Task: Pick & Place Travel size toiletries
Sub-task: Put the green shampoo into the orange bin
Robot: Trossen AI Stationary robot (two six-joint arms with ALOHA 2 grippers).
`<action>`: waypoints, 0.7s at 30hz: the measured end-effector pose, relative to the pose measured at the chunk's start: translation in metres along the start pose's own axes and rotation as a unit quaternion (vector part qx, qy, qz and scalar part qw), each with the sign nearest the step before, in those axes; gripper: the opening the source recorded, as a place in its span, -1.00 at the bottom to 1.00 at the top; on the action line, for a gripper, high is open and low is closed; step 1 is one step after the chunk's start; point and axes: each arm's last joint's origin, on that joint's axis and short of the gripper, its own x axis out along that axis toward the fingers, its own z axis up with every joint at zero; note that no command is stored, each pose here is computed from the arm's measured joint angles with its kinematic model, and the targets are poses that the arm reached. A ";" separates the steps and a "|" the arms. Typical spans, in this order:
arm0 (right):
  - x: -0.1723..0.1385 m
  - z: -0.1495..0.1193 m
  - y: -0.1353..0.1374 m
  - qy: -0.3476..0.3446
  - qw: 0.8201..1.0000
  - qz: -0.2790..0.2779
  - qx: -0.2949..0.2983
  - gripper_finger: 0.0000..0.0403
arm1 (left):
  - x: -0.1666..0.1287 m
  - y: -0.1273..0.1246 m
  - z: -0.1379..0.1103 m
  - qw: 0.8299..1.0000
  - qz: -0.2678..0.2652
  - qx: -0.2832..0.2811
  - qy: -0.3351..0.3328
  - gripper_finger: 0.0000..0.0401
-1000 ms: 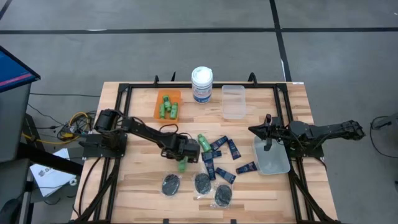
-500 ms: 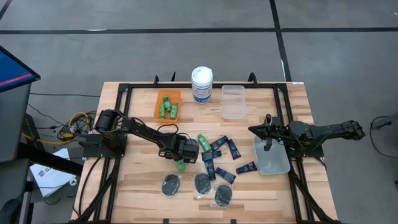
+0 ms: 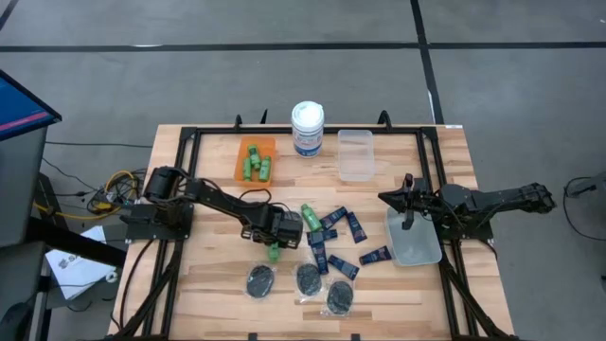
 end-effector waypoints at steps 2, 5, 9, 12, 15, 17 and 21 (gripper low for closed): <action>0.000 0.000 0.000 0.000 1.000 0.000 0.000 -1.00 | -0.002 0.000 0.000 1.000 -0.002 -0.001 0.000 -0.07; 0.000 0.000 0.000 0.000 1.000 0.000 0.000 -1.00 | -0.003 0.000 0.000 1.000 -0.004 -0.001 0.000 -0.08; 0.000 0.000 0.000 0.000 1.000 0.000 0.000 -1.00 | -0.003 0.000 0.000 1.000 -0.005 -0.001 0.001 -0.08; 0.000 0.000 0.000 0.000 1.000 0.000 0.000 -1.00 | -0.004 0.000 0.001 1.000 -0.007 0.000 0.001 -0.08; 0.000 0.000 0.000 0.000 1.000 0.000 0.000 -1.00 | -0.012 0.001 0.003 1.000 -0.017 0.000 -0.004 -0.08; 0.000 0.000 0.000 0.000 1.000 0.000 0.000 -1.00 | -0.020 0.003 0.005 1.000 -0.023 -0.002 -0.015 -0.08; 0.000 0.000 0.000 0.000 1.000 0.000 0.000 -1.00 | -0.043 0.009 0.015 0.998 -0.040 -0.013 -0.051 -0.08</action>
